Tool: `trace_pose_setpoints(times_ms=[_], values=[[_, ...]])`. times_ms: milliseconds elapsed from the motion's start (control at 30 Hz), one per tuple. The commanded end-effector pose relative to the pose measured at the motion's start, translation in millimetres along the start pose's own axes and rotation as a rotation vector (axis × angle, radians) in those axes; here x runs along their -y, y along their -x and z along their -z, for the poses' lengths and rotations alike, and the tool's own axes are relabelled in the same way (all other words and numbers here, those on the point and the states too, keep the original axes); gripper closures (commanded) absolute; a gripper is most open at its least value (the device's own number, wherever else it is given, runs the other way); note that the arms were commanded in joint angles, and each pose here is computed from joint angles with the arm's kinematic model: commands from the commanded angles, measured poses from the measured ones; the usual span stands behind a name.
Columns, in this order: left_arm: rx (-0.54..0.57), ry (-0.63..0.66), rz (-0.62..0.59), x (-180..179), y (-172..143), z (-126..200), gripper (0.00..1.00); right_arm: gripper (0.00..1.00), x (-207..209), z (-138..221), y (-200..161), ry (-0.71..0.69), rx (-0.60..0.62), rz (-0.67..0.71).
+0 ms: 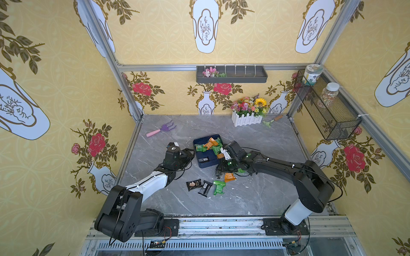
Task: Take the cookies out of the storage box
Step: Place the cookie at the center of the board.
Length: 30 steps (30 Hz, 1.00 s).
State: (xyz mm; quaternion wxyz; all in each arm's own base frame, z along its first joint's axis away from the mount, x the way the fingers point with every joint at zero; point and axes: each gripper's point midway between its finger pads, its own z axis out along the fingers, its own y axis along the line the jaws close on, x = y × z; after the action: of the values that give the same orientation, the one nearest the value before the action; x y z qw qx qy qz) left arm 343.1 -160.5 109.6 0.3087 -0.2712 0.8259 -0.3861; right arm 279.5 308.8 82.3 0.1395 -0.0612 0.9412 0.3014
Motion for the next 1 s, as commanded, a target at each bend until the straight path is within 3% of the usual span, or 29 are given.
trace_pose_setpoints(times_ms=[0,267,467,567,800,967], values=[[-0.005,-0.024,-0.007,3.9,-0.6,-1.4,0.46,0.86,-1.0,-8.4,8.6,0.015,0.051,-0.003],[-0.003,0.002,-0.004,-2.6,-1.4,-2.1,0.46,0.79,31.0,-18.4,-2.8,-0.095,0.045,-0.017],[-0.003,0.002,-0.007,-2.3,-0.6,-3.1,0.46,0.58,51.8,9.1,-3.4,-0.239,0.083,0.023],[-0.007,0.003,-0.010,-2.0,-0.5,-5.1,0.46,0.52,48.2,23.3,0.3,-0.257,0.102,0.058],[-0.005,0.000,-0.008,-2.1,-0.1,-6.0,0.46,0.48,14.7,46.6,29.9,-0.228,0.176,0.138],[-0.011,-0.004,-0.002,-2.8,-2.4,-6.4,0.46,0.48,-9.5,25.8,63.9,-0.203,0.187,0.142]])
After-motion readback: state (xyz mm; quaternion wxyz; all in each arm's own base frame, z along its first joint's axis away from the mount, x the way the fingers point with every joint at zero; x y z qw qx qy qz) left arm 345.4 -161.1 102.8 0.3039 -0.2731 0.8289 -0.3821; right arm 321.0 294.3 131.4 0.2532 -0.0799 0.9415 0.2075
